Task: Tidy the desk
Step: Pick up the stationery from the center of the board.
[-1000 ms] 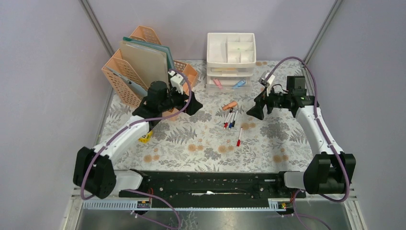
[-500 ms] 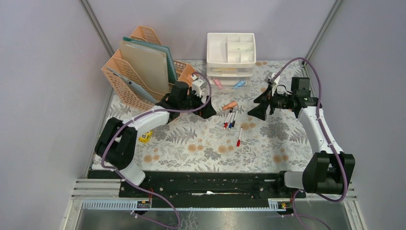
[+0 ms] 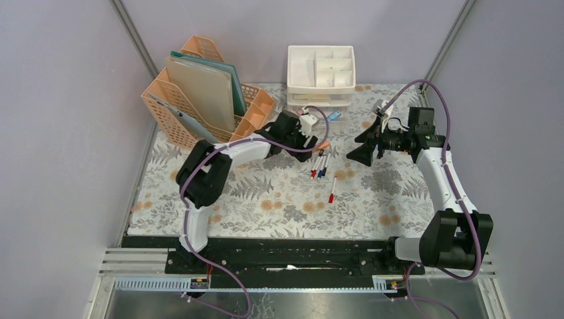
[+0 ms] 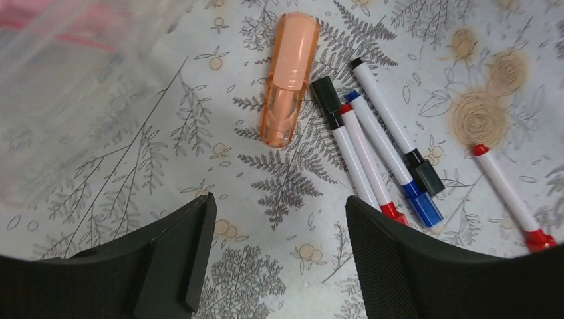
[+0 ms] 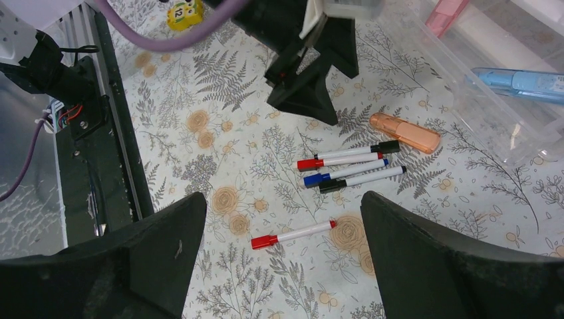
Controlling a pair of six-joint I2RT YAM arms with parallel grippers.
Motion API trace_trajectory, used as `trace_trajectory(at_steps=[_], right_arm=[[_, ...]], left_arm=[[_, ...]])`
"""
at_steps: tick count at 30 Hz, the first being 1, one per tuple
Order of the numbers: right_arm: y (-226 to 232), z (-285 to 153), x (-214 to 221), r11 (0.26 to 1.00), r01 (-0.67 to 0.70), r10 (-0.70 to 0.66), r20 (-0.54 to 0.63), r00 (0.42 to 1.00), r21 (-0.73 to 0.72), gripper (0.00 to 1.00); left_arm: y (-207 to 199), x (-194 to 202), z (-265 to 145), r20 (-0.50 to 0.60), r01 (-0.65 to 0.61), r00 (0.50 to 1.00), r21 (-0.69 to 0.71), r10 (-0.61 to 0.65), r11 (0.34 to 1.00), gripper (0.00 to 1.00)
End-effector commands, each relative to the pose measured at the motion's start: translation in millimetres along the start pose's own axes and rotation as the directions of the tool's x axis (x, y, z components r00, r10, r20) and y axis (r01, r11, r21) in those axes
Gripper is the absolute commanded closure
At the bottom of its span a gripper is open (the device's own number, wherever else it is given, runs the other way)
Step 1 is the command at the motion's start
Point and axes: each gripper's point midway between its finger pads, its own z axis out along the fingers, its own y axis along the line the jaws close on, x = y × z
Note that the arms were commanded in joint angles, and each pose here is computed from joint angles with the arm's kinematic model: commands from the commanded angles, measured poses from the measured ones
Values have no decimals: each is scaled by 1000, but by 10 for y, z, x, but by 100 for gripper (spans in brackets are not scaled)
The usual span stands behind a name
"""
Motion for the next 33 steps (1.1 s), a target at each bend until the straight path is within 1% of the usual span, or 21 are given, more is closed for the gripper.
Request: trace_trajectory(at_steps=[1,3,9,16,17,19,23,28,32,33], right_arm=[[39,-23,-70,999,-17,17,22,1000,-27,7],[30,-28,-70,1000,-20,20,22,1000,-25,7],[5,-51,-65,1000,-24,24,24,999,-15,7],[-8,-64,-66,1000,-28,28,27,999,-11,7],[-13,-63,-61,999,-30,30,26,999,-11,7],[-8,-64,-66,1000,-28,28,28,999,-12,7],[-17,-64,-59,999,-32,32,27,999,-12,7],[-18,-72,-61,999,-33,33,29,999,-10,7],[-19,-75,-65,999,-32,32,30,999,-11,7],[-18,-76,-62,999,-34,34,29,999,-11,7]], left_arm=[[9,-163,132,-24,-148,989,-49,147,988,26],[26,-160,205,-43,-172,984,-50,170,984,29],[109,-123,388,-96,-219,972,-51,213,974,35],[86,-160,527,-97,-238,967,-14,236,971,40],[78,-171,546,-94,-240,967,-10,238,971,41],[73,-199,576,-87,-242,967,-7,241,970,47],[51,-217,640,-88,-246,965,5,246,969,49],[-24,-157,715,-98,-256,961,27,257,966,50],[-97,-127,756,-104,-280,954,36,283,959,50],[-107,-122,764,-106,-289,951,34,291,957,52]])
